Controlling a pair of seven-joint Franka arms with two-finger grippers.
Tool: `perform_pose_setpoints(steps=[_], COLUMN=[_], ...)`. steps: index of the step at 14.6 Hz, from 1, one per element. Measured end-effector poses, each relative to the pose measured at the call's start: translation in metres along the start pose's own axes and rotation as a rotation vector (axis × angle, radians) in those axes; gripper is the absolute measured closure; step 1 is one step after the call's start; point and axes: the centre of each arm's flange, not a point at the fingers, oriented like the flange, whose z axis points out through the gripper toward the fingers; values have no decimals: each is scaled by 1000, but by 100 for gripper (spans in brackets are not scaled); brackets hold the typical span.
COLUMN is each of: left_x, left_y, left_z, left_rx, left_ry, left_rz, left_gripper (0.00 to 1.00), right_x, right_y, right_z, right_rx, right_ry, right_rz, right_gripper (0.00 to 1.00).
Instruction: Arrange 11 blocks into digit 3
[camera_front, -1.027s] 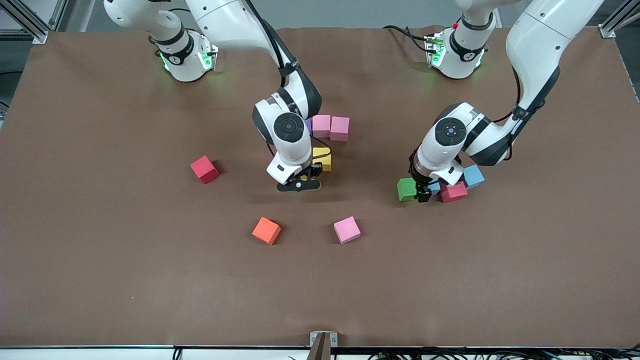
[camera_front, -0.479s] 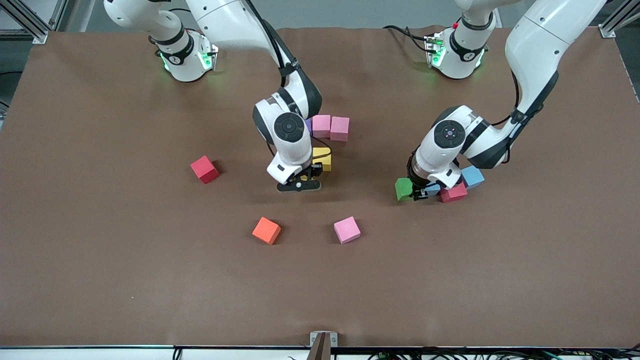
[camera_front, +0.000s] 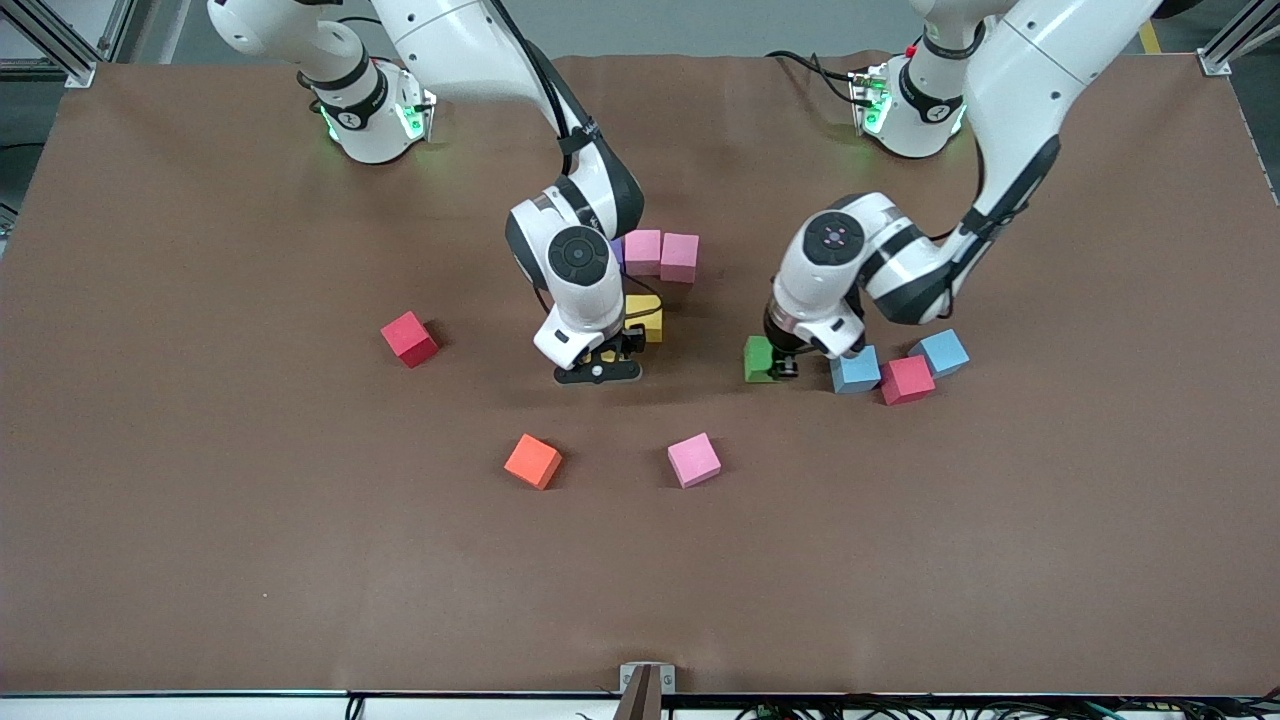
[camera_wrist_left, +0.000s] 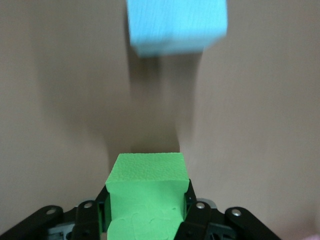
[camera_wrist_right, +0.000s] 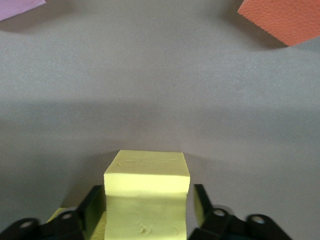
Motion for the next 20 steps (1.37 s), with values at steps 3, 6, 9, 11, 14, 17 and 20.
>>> perform_pose_setpoints(steps=[3,6,9,11,14,17,20], left_x=[-36,-62,-79,-89,-101,-108,-115], left_y=[-16,-32,-44,-49,-53,-55,-55], left_z=[-4,-5,-2,0,7,13,14], left_rx=[-8,-6,2,9,28,41,39], left_ry=[-14,-23,-29,-30,-26,-27,-21], left_rz=[22,11,-7,-11,0,5,11], left_gripper=[44,44,44,44,44,44,44], right_x=[5,15,34,50,70,76,74], right_y=[-2,6,47,104,217,294,328], right_z=[-7,-18,-59,-107,-168,-183,-151], right_rx=[8,4,-19,-21,-7,-7,-12], right_ry=[15,12,-71,-153,-243,-258,-197], right_rz=[1,19,87,171,326,448,594], right_gripper=[0,0,0,0,0,0,0])
